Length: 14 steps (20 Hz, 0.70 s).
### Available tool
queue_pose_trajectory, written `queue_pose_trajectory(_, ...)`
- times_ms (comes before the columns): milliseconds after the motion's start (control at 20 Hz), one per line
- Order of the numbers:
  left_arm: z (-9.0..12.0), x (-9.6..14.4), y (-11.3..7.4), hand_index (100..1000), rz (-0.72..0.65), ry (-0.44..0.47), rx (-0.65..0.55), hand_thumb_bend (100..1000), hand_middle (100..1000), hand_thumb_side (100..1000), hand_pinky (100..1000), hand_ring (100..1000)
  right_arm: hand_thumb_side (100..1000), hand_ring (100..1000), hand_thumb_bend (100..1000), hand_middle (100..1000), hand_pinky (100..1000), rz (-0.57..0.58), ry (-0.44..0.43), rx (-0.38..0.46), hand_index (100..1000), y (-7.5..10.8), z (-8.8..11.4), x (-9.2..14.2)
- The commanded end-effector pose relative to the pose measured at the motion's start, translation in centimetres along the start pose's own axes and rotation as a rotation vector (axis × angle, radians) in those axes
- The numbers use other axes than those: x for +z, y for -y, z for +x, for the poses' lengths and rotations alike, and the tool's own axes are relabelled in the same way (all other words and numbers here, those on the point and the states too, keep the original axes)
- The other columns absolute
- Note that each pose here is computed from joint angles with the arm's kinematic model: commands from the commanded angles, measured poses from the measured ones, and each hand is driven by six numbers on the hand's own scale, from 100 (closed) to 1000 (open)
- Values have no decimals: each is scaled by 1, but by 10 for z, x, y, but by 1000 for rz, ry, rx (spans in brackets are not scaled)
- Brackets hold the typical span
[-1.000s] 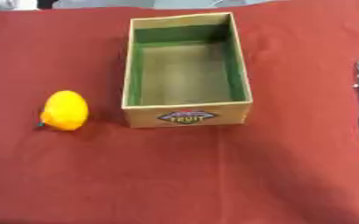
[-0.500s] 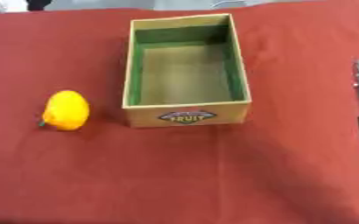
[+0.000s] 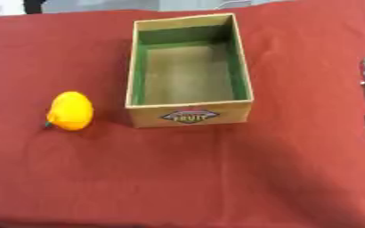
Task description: Pick up objects on the table and place them in the box.
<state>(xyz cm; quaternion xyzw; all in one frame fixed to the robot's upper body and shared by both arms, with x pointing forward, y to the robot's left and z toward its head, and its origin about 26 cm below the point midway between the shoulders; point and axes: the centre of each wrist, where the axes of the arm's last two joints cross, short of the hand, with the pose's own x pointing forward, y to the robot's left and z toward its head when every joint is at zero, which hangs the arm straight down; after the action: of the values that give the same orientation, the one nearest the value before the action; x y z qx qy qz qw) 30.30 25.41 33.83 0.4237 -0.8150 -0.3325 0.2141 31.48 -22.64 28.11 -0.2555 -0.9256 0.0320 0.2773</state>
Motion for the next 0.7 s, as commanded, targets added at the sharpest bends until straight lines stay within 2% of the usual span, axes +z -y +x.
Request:
queue_pose_trajectory(50, 2, -9, -1, 907, -186, 27, -125, 301, 684, 1000, 558, 644, 1000, 686, 100, 554, 773, 4, 36, 1, 868, 2, 8, -4)
queue_pose_trajectory(250, 1, -20, 11, 912, -404, 36, -179, 409, 697, 1000, 574, 668, 1000, 686, 100, 554, 774, 11, 36, 3, 868, 2, 8, -4)
queue_pose_trajectory(350, 1, -24, 17, 917, -505, 37, -200, 546, 703, 1000, 589, 680, 1000, 686, 100, 554, 774, 13, 35, 3, 868, 2, 8, -4)
queue_pose_trajectory(450, 4, -26, 20, 917, -595, 44, -213, 805, 711, 1000, 603, 698, 1000, 686, 100, 554, 774, 15, 34, 3, 868, 2, 8, -4)
queue_pose_trajectory(500, 5, -28, 20, 917, -628, 47, -221, 870, 713, 1000, 601, 701, 1000, 686, 100, 554, 774, 16, 34, 3, 868, 2, 8, -4)
queue_pose_trajectory(700, 11, -29, 22, 933, -738, 57, -241, 978, 735, 1000, 623, 726, 1000, 686, 100, 553, 774, 19, 32, 1, 868, 1, 8, -3)
